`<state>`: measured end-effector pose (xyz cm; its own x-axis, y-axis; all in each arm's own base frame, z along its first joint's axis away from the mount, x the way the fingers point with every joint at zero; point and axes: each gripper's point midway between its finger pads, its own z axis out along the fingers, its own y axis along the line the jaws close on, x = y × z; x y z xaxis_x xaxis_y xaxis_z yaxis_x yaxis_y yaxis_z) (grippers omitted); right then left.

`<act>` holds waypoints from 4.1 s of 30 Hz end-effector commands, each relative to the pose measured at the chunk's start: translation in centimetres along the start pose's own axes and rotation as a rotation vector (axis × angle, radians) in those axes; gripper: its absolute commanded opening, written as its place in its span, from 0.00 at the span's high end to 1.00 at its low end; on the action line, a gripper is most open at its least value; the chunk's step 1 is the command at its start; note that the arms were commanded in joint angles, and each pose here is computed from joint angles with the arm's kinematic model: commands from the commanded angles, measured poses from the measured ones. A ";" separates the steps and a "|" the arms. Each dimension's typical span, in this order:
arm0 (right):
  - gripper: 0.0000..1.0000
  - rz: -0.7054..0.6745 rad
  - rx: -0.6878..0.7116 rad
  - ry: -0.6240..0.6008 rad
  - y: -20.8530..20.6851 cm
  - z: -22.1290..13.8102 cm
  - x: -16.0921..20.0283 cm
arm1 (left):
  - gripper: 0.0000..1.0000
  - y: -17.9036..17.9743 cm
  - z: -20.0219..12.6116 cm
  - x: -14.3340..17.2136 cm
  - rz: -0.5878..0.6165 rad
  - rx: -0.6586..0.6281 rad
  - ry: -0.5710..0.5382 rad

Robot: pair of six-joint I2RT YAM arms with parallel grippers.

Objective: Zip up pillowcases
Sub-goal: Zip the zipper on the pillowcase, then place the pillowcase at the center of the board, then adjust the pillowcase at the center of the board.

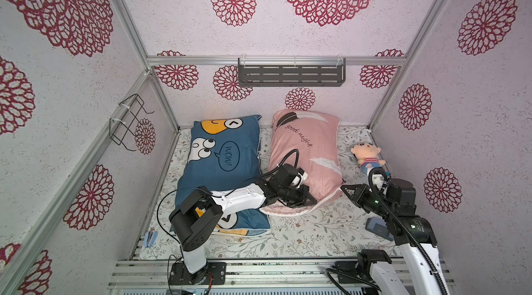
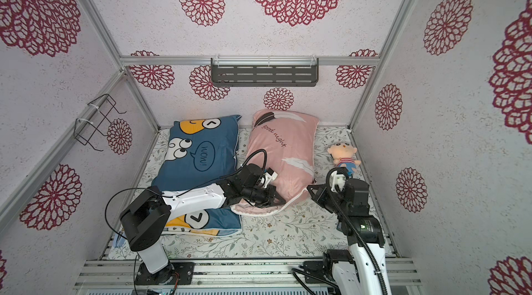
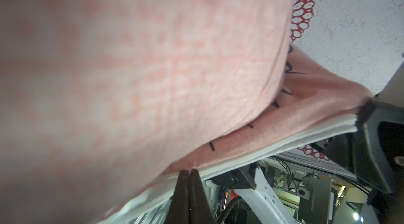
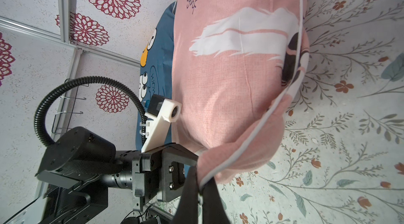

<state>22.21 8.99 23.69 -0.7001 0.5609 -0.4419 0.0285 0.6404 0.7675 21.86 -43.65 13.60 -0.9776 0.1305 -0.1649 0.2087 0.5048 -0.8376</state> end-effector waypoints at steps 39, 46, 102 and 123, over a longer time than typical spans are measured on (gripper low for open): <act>1.00 -0.190 -0.003 -0.329 7.6 -5.1 -9.8 | 1.00 12.3 -7.8 3.4 0.152 -0.707 -0.005; 1.00 -0.205 0.016 -0.397 8.9 -5.9 -12.2 | 1.00 14.5 -7.9 4.6 0.132 -0.752 0.024; 0.31 -0.504 0.081 0.470 4.9 19.7 14.8 | 0.14 33.2 -31.4 0.1 -0.681 -0.938 -0.592; 0.37 -0.359 0.203 0.264 -1.3 11.4 1.6 | 0.02 15.3 -14.6 -5.6 -0.216 -0.694 -0.329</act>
<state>28.26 15.28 15.53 -0.8702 0.1679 -0.4632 -0.0969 0.8635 0.4950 31.92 -25.34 6.48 -0.9194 -0.2944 -0.2607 -0.1850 0.9089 -0.3737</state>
